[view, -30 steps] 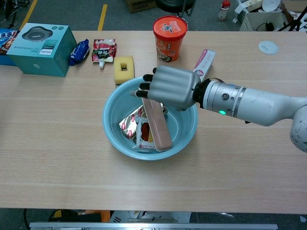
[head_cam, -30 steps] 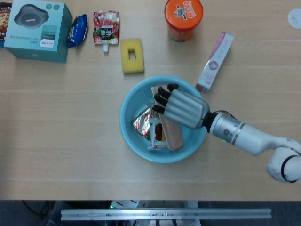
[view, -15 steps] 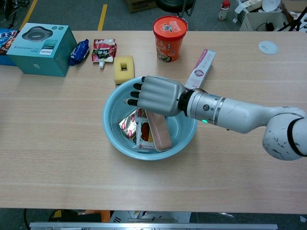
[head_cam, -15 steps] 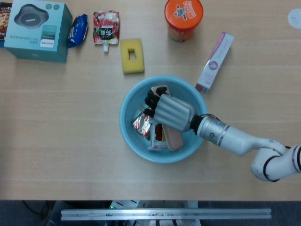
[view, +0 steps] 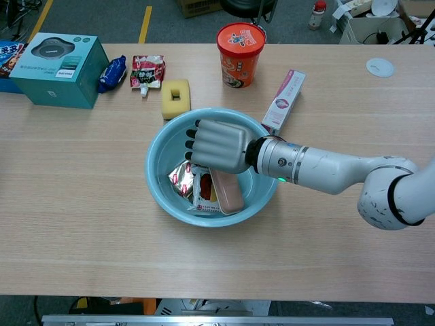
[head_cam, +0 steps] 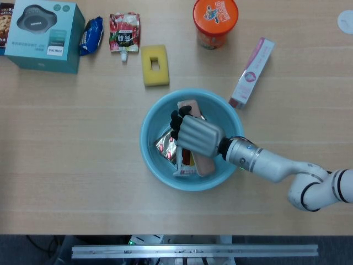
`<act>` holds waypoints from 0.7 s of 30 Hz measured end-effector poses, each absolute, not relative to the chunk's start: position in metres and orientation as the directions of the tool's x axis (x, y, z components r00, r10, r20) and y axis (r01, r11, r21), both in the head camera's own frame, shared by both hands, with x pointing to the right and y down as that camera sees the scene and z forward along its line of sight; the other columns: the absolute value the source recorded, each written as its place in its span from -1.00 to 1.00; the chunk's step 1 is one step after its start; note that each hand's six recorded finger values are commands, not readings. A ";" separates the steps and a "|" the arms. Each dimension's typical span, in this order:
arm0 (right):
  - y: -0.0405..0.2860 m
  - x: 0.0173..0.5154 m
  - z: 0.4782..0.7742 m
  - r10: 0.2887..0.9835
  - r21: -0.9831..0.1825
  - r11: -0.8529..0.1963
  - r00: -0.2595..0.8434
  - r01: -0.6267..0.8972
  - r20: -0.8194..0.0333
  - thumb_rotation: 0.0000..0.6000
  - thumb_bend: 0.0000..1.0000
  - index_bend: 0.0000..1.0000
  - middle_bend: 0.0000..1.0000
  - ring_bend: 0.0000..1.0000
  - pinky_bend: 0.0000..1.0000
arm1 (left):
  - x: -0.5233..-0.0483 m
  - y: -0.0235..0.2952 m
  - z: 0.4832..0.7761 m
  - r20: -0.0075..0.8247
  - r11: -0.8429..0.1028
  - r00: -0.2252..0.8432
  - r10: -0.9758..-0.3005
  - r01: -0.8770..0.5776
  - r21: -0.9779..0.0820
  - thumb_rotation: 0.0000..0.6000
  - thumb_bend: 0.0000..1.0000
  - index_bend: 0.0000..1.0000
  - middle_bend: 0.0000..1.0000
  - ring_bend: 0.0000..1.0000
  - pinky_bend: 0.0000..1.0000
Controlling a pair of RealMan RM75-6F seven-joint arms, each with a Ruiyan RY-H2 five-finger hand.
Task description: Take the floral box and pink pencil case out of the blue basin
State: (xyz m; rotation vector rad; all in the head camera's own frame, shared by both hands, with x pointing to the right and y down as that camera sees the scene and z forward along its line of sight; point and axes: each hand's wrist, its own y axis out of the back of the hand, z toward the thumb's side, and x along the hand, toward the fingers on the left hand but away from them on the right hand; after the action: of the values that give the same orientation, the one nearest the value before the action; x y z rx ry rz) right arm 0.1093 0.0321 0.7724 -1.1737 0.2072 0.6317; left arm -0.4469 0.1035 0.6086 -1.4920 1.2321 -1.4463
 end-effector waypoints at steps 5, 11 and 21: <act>0.031 0.107 0.773 0.347 -0.808 0.245 0.827 -0.535 -0.442 1.00 -0.72 0.28 0.07 -0.14 0.05 | -0.447 0.103 0.610 0.312 -0.297 -0.081 -0.947 -0.153 -0.943 1.00 -0.28 -0.58 -0.64 -0.79 -0.80; 0.028 0.106 0.770 0.338 -0.836 0.248 0.852 -0.490 -0.399 1.00 -0.72 0.46 0.18 0.05 0.25 | -0.449 0.102 0.610 0.314 -0.299 -0.083 -0.946 -0.152 -0.942 1.00 -0.28 -0.58 -0.64 -0.79 -0.80; 0.012 0.117 0.741 0.384 -0.887 0.227 0.874 -0.403 -0.299 1.00 -0.72 0.49 0.20 0.10 0.29 | -0.448 0.102 0.609 0.312 -0.298 -0.081 -0.947 -0.151 -0.943 1.00 -0.28 -0.58 -0.64 -0.79 -0.80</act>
State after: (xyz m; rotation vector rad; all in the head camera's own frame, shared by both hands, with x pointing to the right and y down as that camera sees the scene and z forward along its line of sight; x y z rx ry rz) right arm 0.1169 0.0119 0.7412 -1.2271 0.0182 0.5419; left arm -0.4479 0.1022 0.6086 -1.4936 1.2274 -1.4508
